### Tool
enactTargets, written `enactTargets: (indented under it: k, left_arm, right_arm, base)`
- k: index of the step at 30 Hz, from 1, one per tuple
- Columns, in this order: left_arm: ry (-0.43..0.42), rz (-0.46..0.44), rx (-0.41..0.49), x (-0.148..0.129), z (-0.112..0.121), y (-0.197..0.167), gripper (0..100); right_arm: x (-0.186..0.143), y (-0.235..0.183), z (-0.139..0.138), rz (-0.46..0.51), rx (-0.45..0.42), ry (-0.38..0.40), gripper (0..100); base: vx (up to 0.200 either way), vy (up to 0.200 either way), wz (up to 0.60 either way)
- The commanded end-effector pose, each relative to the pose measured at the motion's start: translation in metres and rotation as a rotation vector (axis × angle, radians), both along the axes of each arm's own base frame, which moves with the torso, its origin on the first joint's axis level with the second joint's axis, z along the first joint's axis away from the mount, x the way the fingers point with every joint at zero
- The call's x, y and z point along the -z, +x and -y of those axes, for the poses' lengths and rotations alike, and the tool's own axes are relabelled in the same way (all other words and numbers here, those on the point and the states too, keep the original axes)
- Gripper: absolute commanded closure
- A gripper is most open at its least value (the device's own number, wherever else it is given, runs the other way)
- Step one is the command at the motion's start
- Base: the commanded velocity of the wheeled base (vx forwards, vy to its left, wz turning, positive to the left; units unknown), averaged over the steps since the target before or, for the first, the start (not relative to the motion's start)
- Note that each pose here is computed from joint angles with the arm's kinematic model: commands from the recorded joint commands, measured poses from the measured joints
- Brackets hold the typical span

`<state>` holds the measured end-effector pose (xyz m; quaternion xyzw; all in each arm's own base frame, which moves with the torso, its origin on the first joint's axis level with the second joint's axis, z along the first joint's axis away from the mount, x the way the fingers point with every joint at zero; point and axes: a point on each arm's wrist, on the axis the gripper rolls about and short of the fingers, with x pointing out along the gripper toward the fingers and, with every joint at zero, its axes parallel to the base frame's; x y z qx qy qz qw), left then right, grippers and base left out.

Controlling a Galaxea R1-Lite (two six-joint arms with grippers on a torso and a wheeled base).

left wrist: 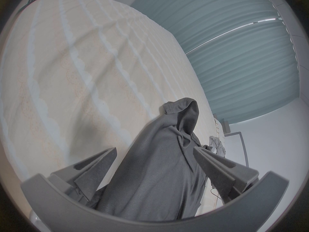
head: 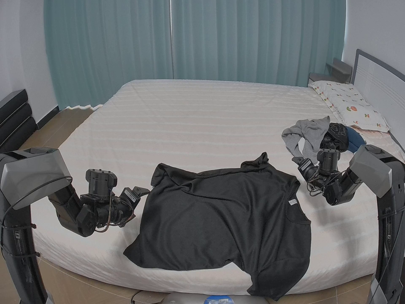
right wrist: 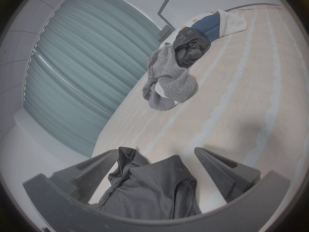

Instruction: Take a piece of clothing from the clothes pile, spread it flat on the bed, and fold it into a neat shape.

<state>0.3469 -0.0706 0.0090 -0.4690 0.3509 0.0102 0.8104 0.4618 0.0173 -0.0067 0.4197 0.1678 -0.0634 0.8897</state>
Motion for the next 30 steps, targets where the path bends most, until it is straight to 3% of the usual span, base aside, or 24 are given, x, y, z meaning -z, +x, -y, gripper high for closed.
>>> enactTargets:
  k: [1, 7, 11, 16, 20, 22, 23, 24, 29, 30]
  left_arm:
    - [-0.004, 0.020, 0.005, 0.001, 0.003, 0.006, 0]
    - [0.019, 0.078, -0.036, 0.007, 0.008, 0.026, 0]
    - [0.044, 0.120, -0.005, 0.009, 0.020, 0.040, 0]
    - [0.132, 0.150, 0.040, 0.013, 0.031, 0.060, 0]
    - [0.214, 0.155, 0.019, 0.027, 0.046, 0.079, 0]
    - [0.214, 0.155, 0.019, 0.027, 0.046, 0.079, 0]
    - [0.304, 0.170, 0.067, 0.042, 0.047, 0.086, 0]
    - [0.334, 0.177, 0.082, 0.048, 0.047, 0.090, 0]
    - [0.371, 0.194, 0.076, 0.060, 0.050, 0.100, 0]
    - [0.379, 0.232, 0.041, 0.060, 0.053, 0.114, 0]
  right_arm:
    - [-0.003, -0.004, -0.006, -0.002, -0.013, 0.000, 0]
    - [-0.012, -0.015, -0.023, -0.009, -0.049, 0.009, 0]
    - [-0.012, -0.019, -0.027, -0.019, -0.052, 0.027, 0]
    - [-0.010, -0.022, -0.029, -0.029, -0.057, 0.026, 0]
    - [-0.010, -0.023, -0.032, -0.030, -0.063, 0.026, 0]
    - [-0.010, -0.023, -0.032, -0.030, -0.063, 0.026, 0]
    - [-0.011, -0.024, -0.033, -0.032, -0.066, 0.026, 0]
    - [-0.011, -0.024, -0.035, -0.032, -0.070, 0.026, 0]
    - [-0.009, -0.024, -0.037, -0.035, -0.075, 0.026, 0]
    - [-0.008, -0.025, -0.042, -0.040, -0.084, 0.024, 0]
  base:
    - [0.000, 0.000, 0.00]
    - [0.000, 0.000, 0.00]
    - [0.000, 0.000, 0.00]
    - [0.000, 0.000, 0.00]
    - [0.000, 0.000, 0.00]
    - [0.000, 0.000, 0.00]
    - [0.000, 0.000, 0.00]
    - [0.000, 0.000, 0.00]
    - [0.000, 0.000, 0.00]
    - [0.000, 0.000, 0.00]
